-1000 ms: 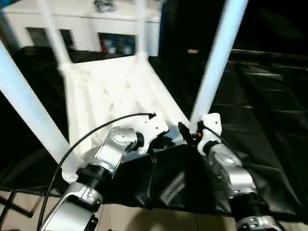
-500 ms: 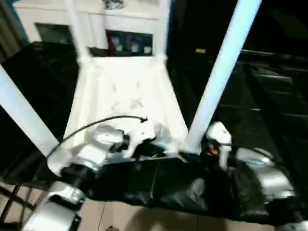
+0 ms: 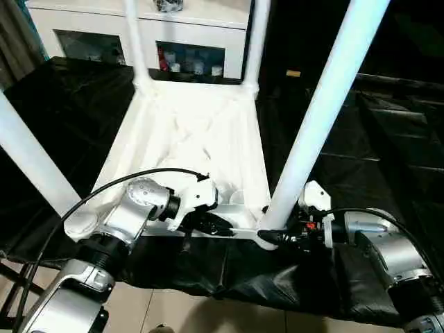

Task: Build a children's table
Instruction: Rotate leg to tighten

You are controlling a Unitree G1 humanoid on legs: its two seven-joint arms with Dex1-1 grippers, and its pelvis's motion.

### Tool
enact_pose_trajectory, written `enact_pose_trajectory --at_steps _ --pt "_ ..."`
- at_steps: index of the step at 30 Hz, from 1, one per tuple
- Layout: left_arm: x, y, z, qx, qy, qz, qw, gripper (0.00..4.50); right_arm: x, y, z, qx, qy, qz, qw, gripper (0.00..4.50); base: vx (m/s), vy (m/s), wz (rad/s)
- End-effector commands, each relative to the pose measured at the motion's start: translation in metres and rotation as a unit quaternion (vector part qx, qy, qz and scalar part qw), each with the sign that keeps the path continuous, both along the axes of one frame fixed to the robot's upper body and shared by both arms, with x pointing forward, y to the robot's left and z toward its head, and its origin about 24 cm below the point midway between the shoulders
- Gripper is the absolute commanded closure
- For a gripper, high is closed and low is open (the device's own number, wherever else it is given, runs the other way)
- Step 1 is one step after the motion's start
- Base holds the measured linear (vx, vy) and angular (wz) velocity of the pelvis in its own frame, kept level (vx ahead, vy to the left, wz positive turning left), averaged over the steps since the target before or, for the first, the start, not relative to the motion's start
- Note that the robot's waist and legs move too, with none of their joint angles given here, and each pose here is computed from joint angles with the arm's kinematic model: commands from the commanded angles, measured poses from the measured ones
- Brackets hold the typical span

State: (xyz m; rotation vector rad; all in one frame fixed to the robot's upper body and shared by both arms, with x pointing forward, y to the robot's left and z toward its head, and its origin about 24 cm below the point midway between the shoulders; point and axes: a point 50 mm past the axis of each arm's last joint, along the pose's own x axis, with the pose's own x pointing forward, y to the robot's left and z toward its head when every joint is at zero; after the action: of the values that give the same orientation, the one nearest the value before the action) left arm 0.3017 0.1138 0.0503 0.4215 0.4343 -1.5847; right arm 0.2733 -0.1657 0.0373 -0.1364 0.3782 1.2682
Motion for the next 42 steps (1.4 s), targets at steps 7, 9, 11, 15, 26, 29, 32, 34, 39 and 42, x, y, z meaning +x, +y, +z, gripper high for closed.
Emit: enact_pose_trajectory --at_steps 7,9,11,15,26,29,32,34,39,42 --pt "-0.002 -0.013 -0.001 -0.007 0.000 -0.020 1.000 4.50 -0.008 0.005 -0.006 0.013 0.016 -0.004 1.000 1.86 0.000 0.000 0.00" --pt "0.001 -0.017 -0.002 -0.010 -0.007 0.007 1.000 4.50 -0.006 0.007 -0.008 0.027 0.005 -0.052 0.998 1.87 0.000 0.000 0.00" --pt "0.003 -0.019 -0.002 -0.012 -0.008 0.016 1.000 4.50 -0.005 0.008 -0.009 0.030 0.002 -0.064 0.997 1.87 0.000 0.000 0.00" --pt "0.008 -0.040 -0.002 -0.037 -0.017 0.066 0.997 4.50 0.011 0.012 -0.021 0.026 -0.017 -0.209 0.977 1.87 0.000 0.000 0.00" --pt "-0.004 -0.104 -0.004 -0.068 -0.035 0.091 0.993 4.50 0.031 0.050 -0.034 0.039 0.007 -0.427 0.903 1.87 0.000 0.000 0.00" --pt "-0.006 -0.103 -0.007 -0.064 -0.033 0.086 0.994 4.50 0.032 0.058 -0.029 0.057 -0.009 -0.416 0.908 1.52 0.000 0.000 0.00" --pt "-0.004 -0.095 -0.008 -0.055 -0.037 0.088 0.994 4.50 0.031 0.054 -0.027 0.048 -0.027 -0.398 0.916 1.15 0.000 0.000 0.00" --pt "-0.002 -0.087 -0.009 -0.051 -0.038 0.087 0.994 4.50 0.029 0.048 -0.026 0.045 -0.036 -0.367 0.928 1.08 0.000 0.000 0.00" --pt "-0.001 -0.066 -0.009 -0.046 -0.041 0.065 0.996 4.50 0.020 0.026 -0.020 0.023 -0.040 -0.253 0.966 0.68 0.000 0.000 0.00" --pt "-0.001 -0.056 -0.008 -0.044 -0.033 0.050 0.997 4.50 0.013 0.015 -0.016 0.007 -0.045 -0.184 0.982 0.68 0.000 0.000 0.00"
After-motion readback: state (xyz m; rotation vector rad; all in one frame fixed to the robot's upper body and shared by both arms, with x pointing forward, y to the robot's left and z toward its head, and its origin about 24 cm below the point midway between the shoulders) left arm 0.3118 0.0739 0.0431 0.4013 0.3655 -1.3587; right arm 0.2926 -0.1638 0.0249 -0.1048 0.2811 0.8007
